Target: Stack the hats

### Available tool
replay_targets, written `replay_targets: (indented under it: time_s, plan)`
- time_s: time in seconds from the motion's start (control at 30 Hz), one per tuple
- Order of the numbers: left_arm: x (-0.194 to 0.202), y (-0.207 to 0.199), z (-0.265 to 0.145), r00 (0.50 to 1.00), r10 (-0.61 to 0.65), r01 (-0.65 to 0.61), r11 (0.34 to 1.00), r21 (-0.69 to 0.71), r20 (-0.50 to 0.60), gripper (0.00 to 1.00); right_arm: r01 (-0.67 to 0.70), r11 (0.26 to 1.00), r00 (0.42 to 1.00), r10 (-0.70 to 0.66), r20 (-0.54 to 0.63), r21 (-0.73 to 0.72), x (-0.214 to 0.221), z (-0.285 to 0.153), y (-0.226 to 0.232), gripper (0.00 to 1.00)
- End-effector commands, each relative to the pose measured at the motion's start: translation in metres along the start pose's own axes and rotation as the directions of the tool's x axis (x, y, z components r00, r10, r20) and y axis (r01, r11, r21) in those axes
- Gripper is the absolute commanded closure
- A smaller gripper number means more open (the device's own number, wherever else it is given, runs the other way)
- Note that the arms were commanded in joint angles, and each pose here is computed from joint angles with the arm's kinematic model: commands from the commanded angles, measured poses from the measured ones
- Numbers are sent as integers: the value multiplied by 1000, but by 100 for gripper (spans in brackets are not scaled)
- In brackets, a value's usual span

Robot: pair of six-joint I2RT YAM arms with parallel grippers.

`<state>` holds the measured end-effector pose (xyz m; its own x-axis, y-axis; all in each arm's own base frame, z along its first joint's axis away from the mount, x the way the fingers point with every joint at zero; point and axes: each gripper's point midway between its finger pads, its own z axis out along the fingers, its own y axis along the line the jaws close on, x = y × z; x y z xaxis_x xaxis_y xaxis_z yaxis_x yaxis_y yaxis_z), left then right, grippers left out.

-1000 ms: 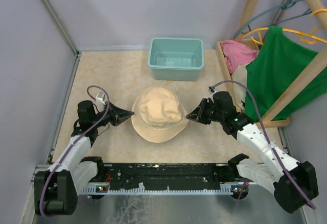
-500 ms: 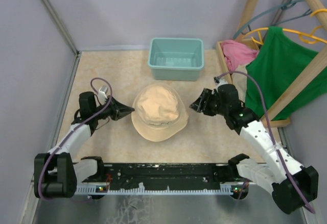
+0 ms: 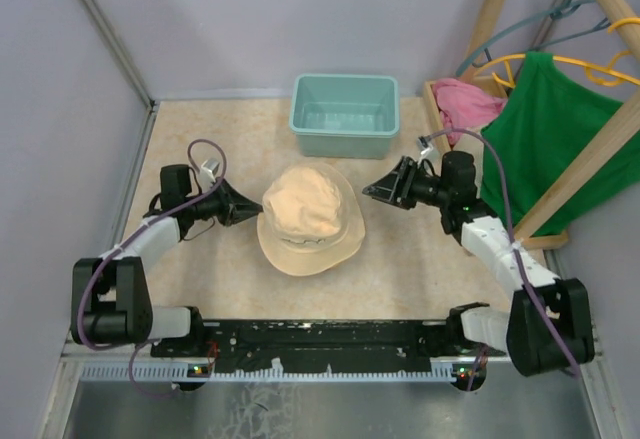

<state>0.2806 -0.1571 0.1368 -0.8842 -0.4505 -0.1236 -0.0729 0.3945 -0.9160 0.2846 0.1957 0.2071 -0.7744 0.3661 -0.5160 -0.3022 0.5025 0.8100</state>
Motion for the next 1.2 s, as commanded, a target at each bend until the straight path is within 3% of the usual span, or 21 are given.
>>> replay_targets:
  time_s: [0.0, 0.57, 1.17]
  plan:
    - [-13, -4, 1, 999, 45, -45, 999, -1, -3, 91, 18, 975, 998, -30, -52, -223, 2, 6, 26, 47]
    - [-12, -5, 0, 999, 31, -31, 1000, 0, -5, 92, -56, 964, 994, 28, -107, -261, 16, 25, 0, 44]
    - [-14, -9, 1, 1000, 30, -30, 999, 17, -1, 93, -74, 956, 987, 30, -156, -283, 29, 40, 7, 40]
